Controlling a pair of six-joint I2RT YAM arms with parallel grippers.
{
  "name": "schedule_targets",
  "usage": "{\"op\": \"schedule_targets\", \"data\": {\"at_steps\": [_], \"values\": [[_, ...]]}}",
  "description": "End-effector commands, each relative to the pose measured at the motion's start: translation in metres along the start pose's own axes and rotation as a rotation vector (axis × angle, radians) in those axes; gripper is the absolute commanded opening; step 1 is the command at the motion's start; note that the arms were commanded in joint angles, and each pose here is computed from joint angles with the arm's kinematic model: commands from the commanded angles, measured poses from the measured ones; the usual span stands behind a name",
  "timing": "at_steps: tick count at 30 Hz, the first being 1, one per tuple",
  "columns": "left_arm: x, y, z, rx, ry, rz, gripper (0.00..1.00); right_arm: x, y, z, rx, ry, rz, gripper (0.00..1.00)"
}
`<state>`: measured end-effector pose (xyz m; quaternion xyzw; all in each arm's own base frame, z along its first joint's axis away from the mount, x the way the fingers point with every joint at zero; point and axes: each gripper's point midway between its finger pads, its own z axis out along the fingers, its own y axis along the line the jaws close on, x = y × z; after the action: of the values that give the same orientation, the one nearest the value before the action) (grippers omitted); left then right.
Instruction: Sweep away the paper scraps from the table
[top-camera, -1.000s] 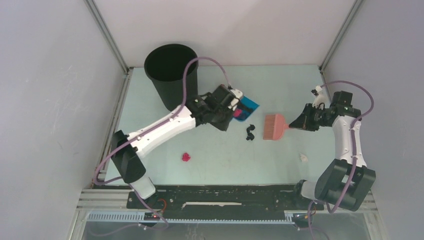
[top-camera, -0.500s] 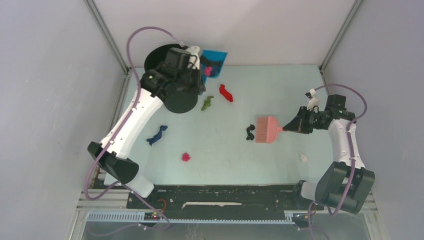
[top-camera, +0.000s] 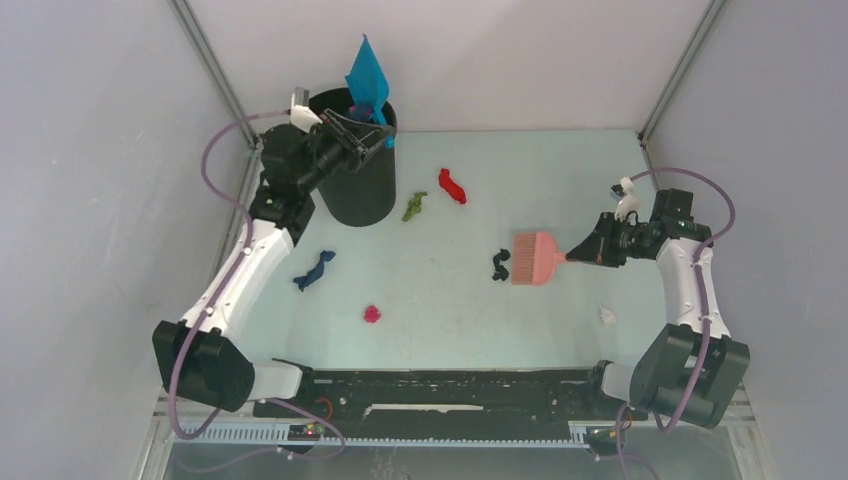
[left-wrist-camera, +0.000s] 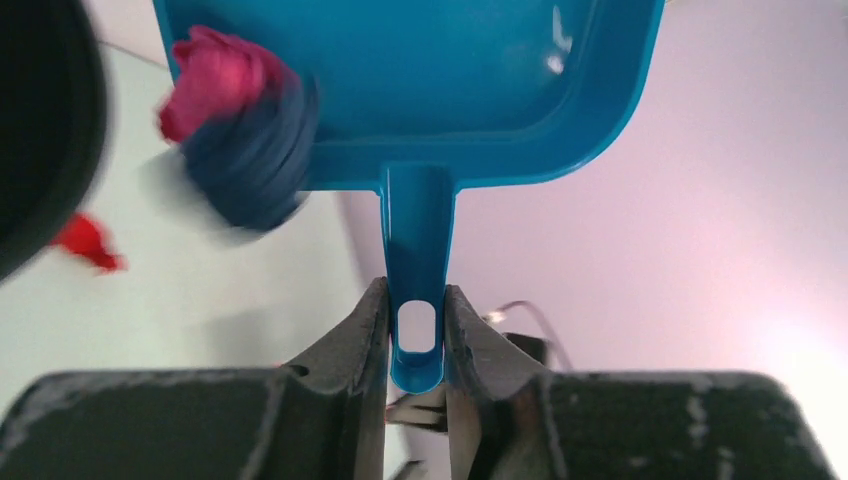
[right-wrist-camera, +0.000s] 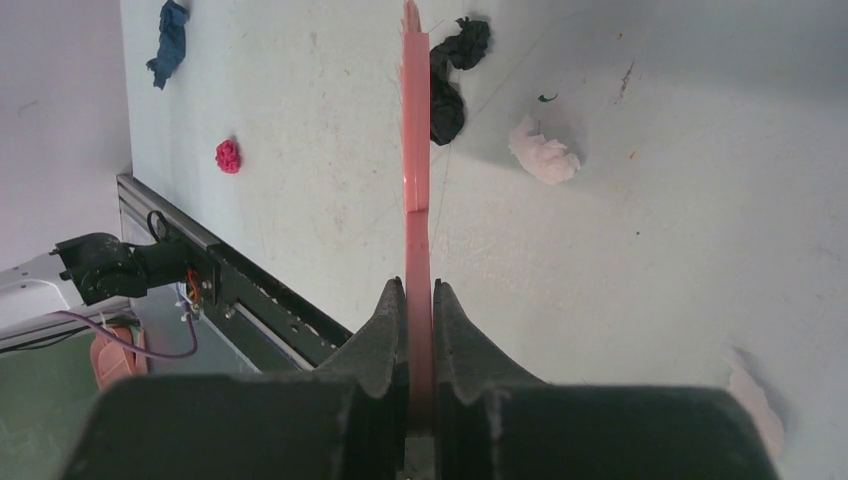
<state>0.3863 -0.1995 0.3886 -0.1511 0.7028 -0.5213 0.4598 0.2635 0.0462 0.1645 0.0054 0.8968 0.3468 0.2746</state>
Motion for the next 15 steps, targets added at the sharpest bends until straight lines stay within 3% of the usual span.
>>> {"op": "schedule_targets", "data": {"at_steps": [1, 10, 15], "values": [[-0.021, -0.081, -0.026, 0.417, -0.083, -0.194, 0.0, -0.005, 0.003, -0.002, -0.015, -0.033, -0.029, 0.0], [-0.038, -0.078, -0.046, 0.712, -0.143, -0.434, 0.0, -0.006, -0.002, -0.002, -0.005, -0.031, -0.01, 0.0], [-0.045, -0.068, -0.047, 0.825, -0.107, -0.61, 0.0, -0.006, -0.005, -0.001, 0.001, -0.03, -0.006, 0.0]]}}
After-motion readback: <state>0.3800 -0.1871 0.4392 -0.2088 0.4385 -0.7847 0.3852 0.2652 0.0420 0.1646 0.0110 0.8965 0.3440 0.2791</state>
